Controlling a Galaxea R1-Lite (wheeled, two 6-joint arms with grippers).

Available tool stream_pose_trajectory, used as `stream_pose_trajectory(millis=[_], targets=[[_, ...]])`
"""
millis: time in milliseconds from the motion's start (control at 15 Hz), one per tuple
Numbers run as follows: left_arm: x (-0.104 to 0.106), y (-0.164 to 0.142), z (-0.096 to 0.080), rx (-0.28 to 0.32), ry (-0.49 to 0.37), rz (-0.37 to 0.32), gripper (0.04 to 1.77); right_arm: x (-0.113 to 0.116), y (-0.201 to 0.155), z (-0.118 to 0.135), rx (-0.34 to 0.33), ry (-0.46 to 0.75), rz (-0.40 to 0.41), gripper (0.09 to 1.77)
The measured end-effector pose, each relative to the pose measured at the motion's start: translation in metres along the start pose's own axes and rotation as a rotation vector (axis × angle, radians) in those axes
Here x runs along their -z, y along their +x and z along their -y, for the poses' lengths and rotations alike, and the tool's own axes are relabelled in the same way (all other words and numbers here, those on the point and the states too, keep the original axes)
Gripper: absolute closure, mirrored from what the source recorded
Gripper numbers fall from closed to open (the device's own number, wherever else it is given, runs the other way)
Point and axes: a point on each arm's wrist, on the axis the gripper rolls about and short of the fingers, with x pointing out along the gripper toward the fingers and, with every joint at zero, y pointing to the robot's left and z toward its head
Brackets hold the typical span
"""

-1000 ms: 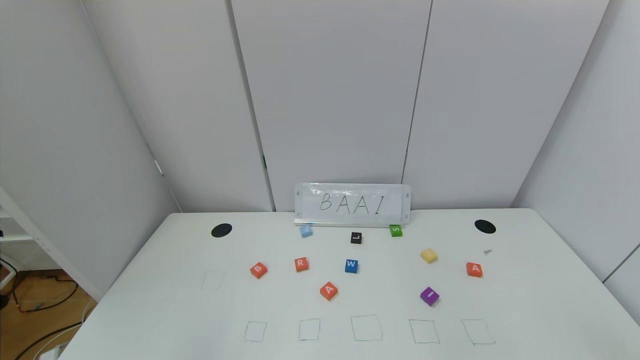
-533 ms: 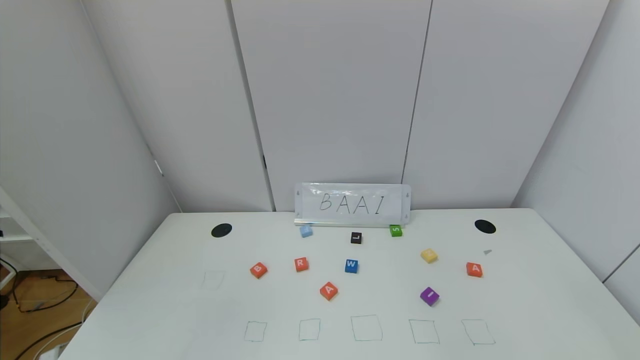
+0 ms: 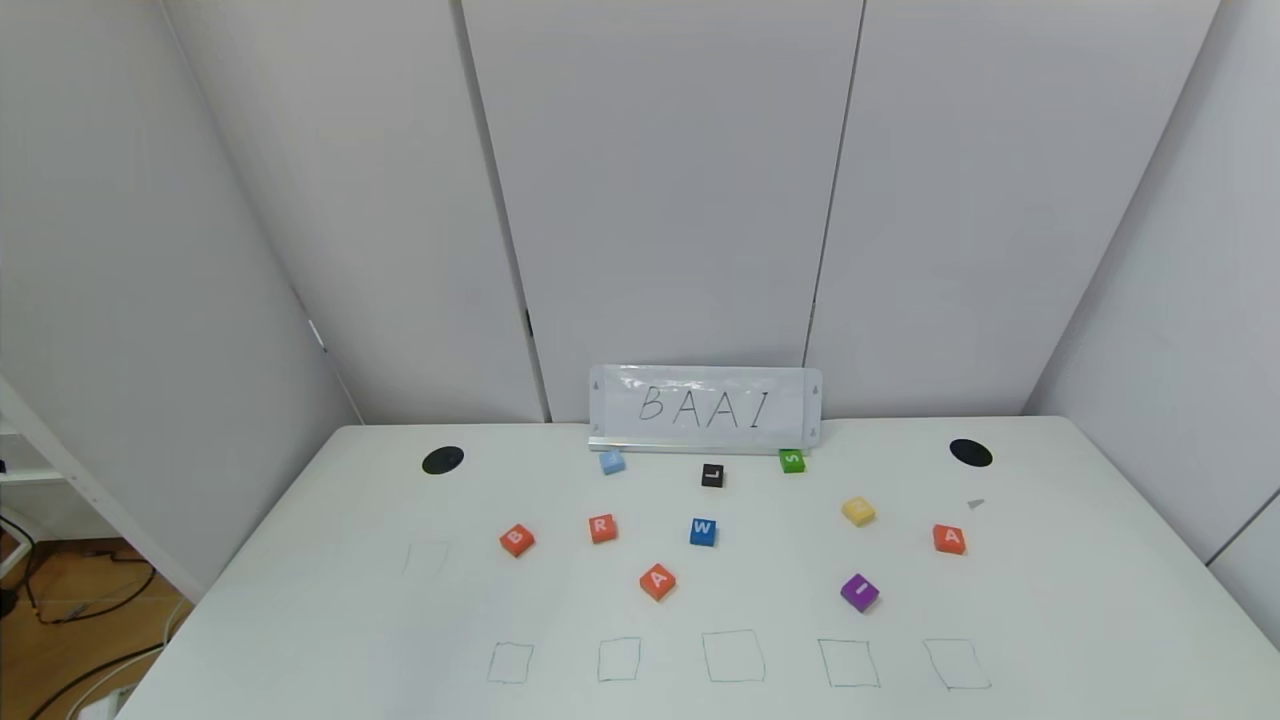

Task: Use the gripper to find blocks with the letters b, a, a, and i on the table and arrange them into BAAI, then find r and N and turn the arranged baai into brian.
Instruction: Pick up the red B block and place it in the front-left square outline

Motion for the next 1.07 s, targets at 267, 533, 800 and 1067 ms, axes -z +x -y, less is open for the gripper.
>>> stream_pose_trajectory(millis=[267,533,800,1067], targets=[[-0.031,0.071,-0.003,0.000,-0.007,-0.118,0.09,-0.014,0.064,0.000,-0.011,0.009,-0.084,0.15],[-0.028,0.150,-0.004,0.014,-0.016,-0.244,0.09,-0.011,0.127,-0.006,-0.034,0.042,-0.184,0.15],[0.007,0.217,-0.001,0.034,-0.027,-0.416,0.09,0.009,0.177,-0.014,-0.048,0.073,-0.301,0.15],[0.045,0.261,0.003,0.045,-0.049,-0.554,0.09,0.040,0.213,-0.017,-0.041,0.109,-0.417,0.15]])
